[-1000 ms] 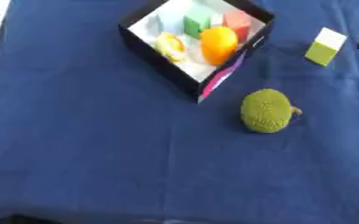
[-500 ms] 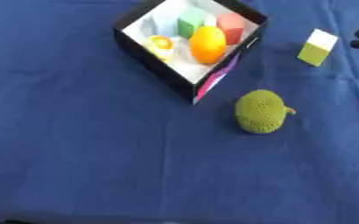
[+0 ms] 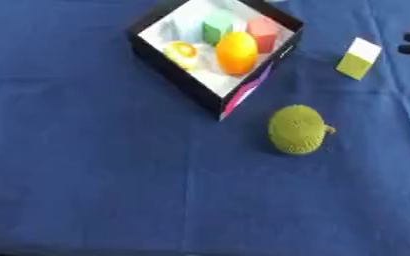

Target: Pick up objects on the table and place them in the box.

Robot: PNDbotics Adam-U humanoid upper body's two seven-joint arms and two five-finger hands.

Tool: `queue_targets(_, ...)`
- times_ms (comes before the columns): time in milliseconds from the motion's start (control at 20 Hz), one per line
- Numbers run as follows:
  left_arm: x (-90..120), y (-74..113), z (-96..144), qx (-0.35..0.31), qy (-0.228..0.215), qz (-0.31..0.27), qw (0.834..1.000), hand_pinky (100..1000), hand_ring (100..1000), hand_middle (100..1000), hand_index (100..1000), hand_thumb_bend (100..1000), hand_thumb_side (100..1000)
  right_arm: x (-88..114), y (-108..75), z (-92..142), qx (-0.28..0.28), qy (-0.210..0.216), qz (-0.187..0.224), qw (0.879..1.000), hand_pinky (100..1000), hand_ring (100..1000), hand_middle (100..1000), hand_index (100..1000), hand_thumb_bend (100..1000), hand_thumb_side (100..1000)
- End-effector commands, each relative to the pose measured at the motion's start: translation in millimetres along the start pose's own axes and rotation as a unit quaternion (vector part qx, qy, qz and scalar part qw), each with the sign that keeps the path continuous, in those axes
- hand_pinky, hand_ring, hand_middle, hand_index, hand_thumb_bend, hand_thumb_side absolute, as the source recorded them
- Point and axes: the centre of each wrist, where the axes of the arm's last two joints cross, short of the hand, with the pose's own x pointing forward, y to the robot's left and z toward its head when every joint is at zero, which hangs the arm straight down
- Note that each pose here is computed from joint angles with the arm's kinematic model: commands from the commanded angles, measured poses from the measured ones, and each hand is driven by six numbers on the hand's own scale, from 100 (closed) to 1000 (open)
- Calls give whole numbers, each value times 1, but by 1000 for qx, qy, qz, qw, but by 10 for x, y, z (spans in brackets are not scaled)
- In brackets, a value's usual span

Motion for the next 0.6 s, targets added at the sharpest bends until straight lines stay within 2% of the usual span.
queue_targets(50,-64,73,-45,26,-5,9,1000,696,763,801,871,100,644,153,-40,-35,10,-21,17,1000,991,799,767,883,100,690)
queue_targets(200,-106,81,-46,29,-5,13,999,696,763,801,871,100,644,207,-53,-37,17,-24,27,999,991,799,767,883,100,690)
queue_targets(250,-102,80,-45,26,-9,12,1000,701,778,811,869,100,642,272,-84,-69,40,-28,54,997,993,820,790,891,100,594)
queue_targets(300,-94,75,-38,24,-12,9,1000,701,778,811,869,100,642,358,-115,-103,68,-28,85,994,993,820,790,891,100,594)
queue_targets(450,-62,57,-18,14,-21,0,1000,693,751,786,854,100,627,682,-159,-160,161,-24,174,971,979,819,759,878,100,532)
queue_targets(600,-70,51,0,5,-18,-9,1000,695,755,789,851,100,627,1033,-131,-141,224,-30,227,947,974,822,762,878,100,497)
